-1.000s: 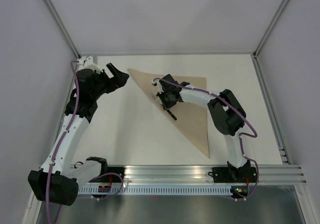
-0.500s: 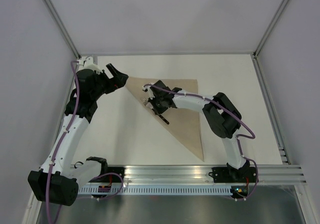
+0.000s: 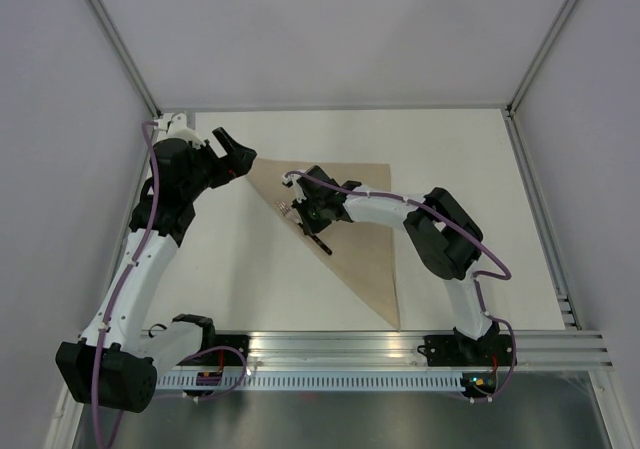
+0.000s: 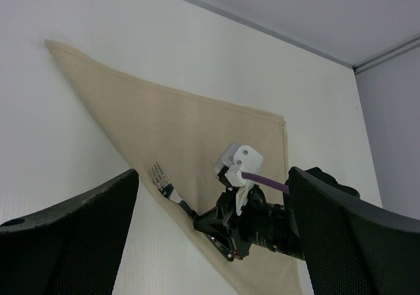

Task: Fold the napkin, place the utensils inside, and roll it up
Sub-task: Place the fork on the napkin, then fold the napkin at the center of the board.

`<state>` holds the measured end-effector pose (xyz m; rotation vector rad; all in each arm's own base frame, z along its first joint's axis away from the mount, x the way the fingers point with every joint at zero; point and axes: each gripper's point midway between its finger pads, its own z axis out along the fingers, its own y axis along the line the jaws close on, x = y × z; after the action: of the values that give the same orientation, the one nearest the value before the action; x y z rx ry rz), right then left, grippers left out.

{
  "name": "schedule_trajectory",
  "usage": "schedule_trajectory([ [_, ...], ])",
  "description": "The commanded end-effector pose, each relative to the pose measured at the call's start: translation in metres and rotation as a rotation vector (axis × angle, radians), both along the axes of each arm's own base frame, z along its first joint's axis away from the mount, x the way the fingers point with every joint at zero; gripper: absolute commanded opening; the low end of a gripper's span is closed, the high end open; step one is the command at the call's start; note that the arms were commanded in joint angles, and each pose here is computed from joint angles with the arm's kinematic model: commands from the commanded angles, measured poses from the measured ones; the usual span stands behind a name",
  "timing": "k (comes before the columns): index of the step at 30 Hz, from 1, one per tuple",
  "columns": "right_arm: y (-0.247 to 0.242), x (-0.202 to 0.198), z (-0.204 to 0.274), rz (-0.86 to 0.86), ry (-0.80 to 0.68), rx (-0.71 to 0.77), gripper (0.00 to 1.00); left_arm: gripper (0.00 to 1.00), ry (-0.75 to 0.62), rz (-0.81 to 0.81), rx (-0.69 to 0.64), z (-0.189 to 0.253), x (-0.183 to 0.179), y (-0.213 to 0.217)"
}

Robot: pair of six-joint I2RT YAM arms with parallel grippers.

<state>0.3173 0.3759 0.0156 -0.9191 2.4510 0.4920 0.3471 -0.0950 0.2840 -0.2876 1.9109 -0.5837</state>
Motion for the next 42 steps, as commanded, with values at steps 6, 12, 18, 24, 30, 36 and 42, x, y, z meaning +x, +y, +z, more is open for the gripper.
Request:
schedule_trajectory([
  [6,-0.018,-0.036,-0.025,0.008,0.137,-0.081,0.06,0.99,-0.037,0.005,0.024,0.012,0.004,0.004],
  [12,-0.016,-0.034,-0.008,0.034,0.107,-0.062,0.34,0.99,-0.043,-0.001,0.022,0.014,0.003,0.003],
  [18,-0.006,-0.022,0.038,0.074,0.036,-0.016,0.53,1.0,-0.065,-0.028,0.016,0.021,0.002,-0.001],
  [24,-0.01,0.002,0.106,0.058,-0.022,0.094,0.61,1.0,-0.113,-0.072,0.02,0.027,0.0,-0.008],
  [30,-0.074,0.061,0.173,-0.116,-0.056,0.242,0.62,1.0,-0.197,-0.193,0.089,0.026,-0.016,-0.049],
  [36,-0.195,0.119,0.195,-0.381,-0.045,0.372,0.61,1.0,-0.296,-0.348,0.246,-0.016,-0.062,-0.13],
  [42,-0.275,0.135,0.18,-0.539,-0.065,0.37,0.6,1.0,-0.546,-0.562,0.378,-0.054,-0.141,-0.212],
])
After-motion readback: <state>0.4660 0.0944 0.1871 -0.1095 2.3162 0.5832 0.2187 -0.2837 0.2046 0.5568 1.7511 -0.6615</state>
